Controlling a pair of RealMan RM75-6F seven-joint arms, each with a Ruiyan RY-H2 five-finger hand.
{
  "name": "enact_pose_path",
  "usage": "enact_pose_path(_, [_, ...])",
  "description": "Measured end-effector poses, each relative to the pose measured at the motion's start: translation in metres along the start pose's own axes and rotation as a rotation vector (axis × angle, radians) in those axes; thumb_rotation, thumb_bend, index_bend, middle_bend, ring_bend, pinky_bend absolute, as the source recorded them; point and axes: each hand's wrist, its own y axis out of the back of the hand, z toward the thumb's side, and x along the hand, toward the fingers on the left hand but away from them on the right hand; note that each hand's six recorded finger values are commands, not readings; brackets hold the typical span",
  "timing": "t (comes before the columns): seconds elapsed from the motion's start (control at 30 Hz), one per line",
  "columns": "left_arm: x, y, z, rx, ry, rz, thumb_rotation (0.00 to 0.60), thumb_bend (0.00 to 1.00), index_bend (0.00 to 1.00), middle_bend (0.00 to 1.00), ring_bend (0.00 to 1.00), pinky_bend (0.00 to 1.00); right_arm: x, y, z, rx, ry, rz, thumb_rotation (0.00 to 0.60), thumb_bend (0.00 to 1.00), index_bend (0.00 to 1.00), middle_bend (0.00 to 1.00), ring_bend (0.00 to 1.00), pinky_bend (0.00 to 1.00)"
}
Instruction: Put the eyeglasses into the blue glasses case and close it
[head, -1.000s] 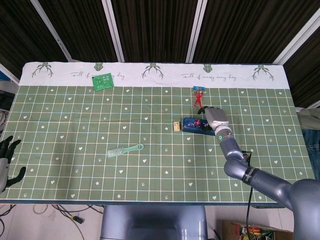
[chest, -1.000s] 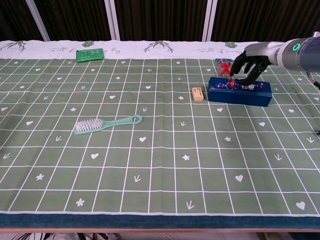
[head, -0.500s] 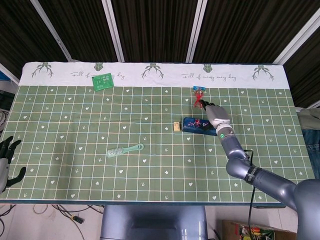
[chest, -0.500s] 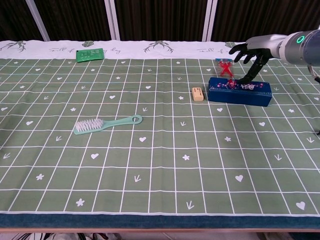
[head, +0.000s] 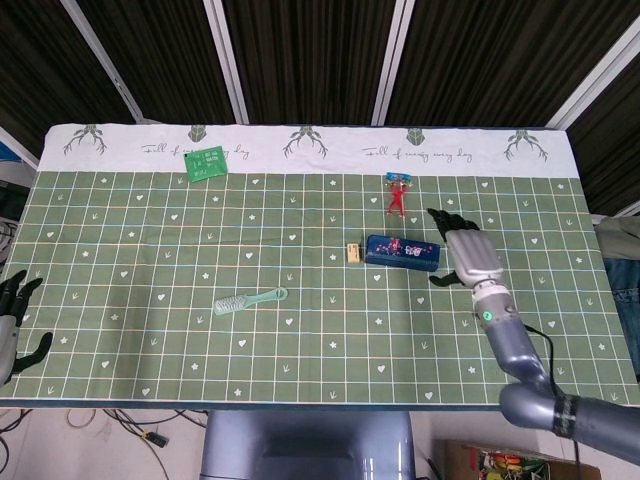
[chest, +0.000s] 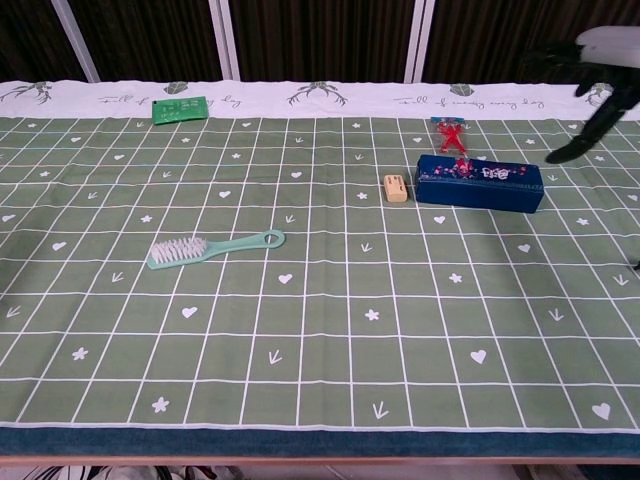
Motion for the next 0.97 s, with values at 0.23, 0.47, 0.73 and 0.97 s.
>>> enact_pose_path(0.23, [-0.001, 0.0, 0.006, 0.008, -0.018, 0.016, 0.6, 0.36, 0.09, 0.0, 0.0, 0.0, 0.103, 0.014, -0.047, 0.017, -0.014, -0.138, 0.6, 0.17, 0.0, 0.11, 0.13, 0.19])
enact_pose_path(0.47, [-0.003, 0.002, 0.009, 0.022, -0.031, 0.038, 0.6, 0.36, 0.09, 0.0, 0.0, 0.0, 0.193, 0.007, -0.077, 0.006, -0.044, -0.227, 0.6, 0.15, 0.0, 0.11, 0.11, 0.19])
enact_pose_path(0.73, [-0.003, 0.008, 0.01, 0.027, -0.061, 0.067, 0.6, 0.34, 0.09, 0.0, 0.0, 0.0, 0.223, -0.007, -0.08, 0.08, -0.06, -0.262, 0.6, 0.15, 0.0, 0.08, 0.1, 0.18])
enact_pose_path(0.97, [-0.006, 0.01, 0.013, 0.029, -0.096, 0.077, 0.6, 0.32, 0.09, 0.0, 0.0, 0.0, 0.219, -0.013, -0.084, 0.185, -0.122, -0.288, 0.6, 0.13, 0.0, 0.06, 0.08, 0.17])
